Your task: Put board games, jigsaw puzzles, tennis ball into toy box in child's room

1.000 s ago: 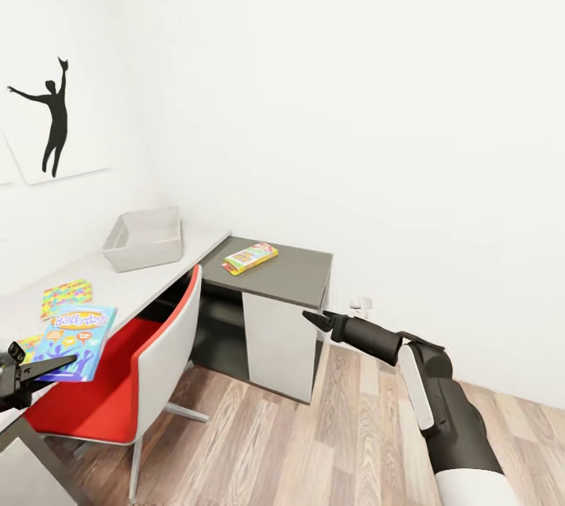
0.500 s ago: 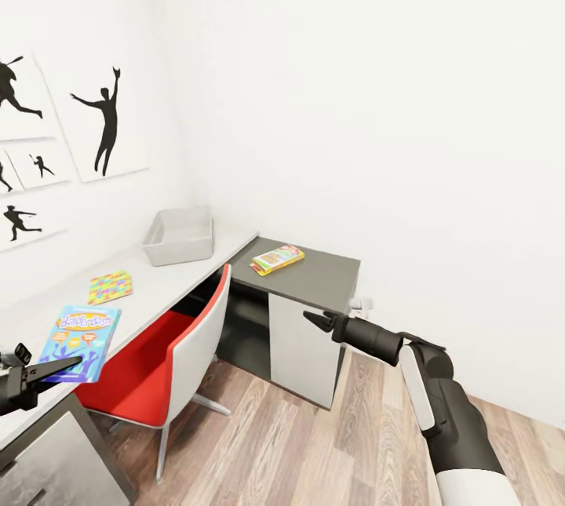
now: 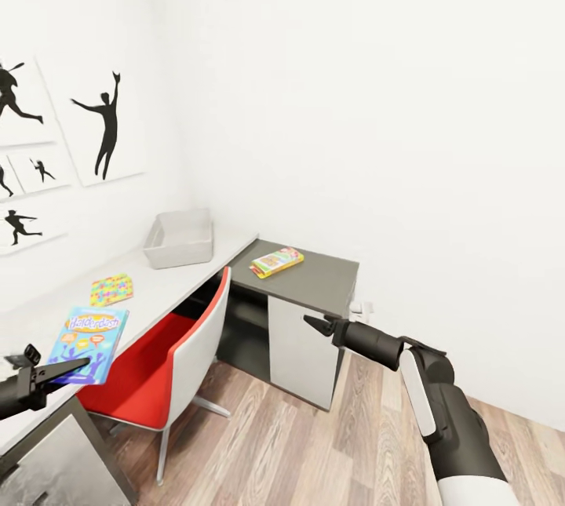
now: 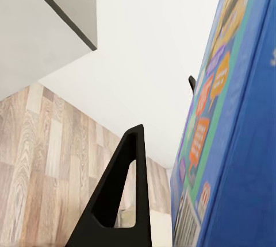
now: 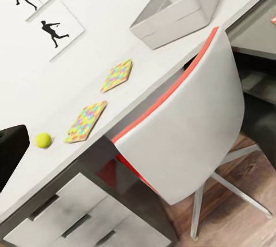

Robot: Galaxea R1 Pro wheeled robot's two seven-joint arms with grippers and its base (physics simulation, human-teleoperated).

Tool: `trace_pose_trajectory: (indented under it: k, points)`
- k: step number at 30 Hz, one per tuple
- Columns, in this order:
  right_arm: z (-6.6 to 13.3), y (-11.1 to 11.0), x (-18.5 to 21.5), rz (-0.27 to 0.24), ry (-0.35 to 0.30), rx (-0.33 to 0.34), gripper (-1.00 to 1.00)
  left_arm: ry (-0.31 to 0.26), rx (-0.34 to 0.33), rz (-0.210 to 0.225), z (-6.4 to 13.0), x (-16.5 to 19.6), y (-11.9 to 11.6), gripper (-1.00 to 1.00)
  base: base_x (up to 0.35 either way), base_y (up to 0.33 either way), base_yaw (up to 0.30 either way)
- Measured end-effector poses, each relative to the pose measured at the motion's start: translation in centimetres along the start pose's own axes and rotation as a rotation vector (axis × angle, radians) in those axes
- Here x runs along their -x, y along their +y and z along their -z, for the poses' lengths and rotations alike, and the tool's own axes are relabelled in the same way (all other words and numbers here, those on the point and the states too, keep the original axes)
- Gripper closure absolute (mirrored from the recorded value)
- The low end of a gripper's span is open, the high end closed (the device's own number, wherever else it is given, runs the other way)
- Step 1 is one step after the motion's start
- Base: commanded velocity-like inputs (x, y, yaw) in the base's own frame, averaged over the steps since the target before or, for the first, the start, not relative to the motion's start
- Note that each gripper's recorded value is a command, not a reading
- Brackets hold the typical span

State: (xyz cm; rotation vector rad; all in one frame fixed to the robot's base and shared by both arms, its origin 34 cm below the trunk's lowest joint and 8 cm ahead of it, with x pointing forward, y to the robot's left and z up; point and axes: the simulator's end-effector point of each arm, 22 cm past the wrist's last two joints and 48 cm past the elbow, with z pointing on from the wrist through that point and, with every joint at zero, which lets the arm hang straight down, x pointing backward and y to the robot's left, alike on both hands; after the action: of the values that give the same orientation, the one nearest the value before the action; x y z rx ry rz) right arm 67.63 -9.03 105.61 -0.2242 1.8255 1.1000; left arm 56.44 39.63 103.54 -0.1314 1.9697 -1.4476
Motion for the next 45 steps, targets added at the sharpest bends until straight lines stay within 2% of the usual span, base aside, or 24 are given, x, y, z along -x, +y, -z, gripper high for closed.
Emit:
trace_pose_trajectory:
  k: [3,7,11,16,27,28,30,38,45]
  points:
    - [0.1,0.3,0.3,0.001,-0.001,0.0,-1.0,0.03,-0.003,0.003,-0.6,-0.6,-0.4,1.0,0.0,0.0,0.224]
    - [0.3,0.8,0.7,0.003,-0.002,0.002,-1.0,0.043,-0.011,0.002,-1.0,-0.6,-1.1,1.0,0.0,0.0,0.239]
    - [0.4,1.3,1.1,0.006,-0.004,0.004,-1.0,0.07,-0.083,-0.003,-4.4,-1.5,-3.2,1.0,0.0,0.0,0.252]
    - [0.6,1.8,1.6,0.009,-0.006,0.004,-1.0,0.126,-0.117,-0.025,-6.7,-2.4,-5.0,1.0,0.0,0.0,0.273]
    - [1.2,3.0,2.5,0.006,-0.011,0.023,-1.0,0.14,-0.117,-0.03,-6.7,-2.4,-6.2,1.0,0.0,0.0,0.119]
    - [1.9,2.5,3.2,-0.007,-0.037,0.025,-1.0,0.139,-0.114,-0.032,-6.5,-2.3,-6.2,1.0,0.0,0.0,0.002]
    - [2.2,2.2,3.5,-0.014,-0.047,0.024,-1.0,0.138,-0.114,-0.033,-6.5,-2.3,-6.2,1.0,0.0,0.0,0.0]
    - [2.4,2.2,3.6,-0.015,-0.053,0.027,-1.0,0.132,-0.119,-0.044,-6.5,-2.2,-6.3,1.0,0.019,0.0,0.014]
    - [2.4,2.2,3.6,-0.014,-0.054,0.025,-1.0,0.129,-0.121,-0.045,-6.5,-2.2,-6.3,1.0,0.256,0.0,0.239]
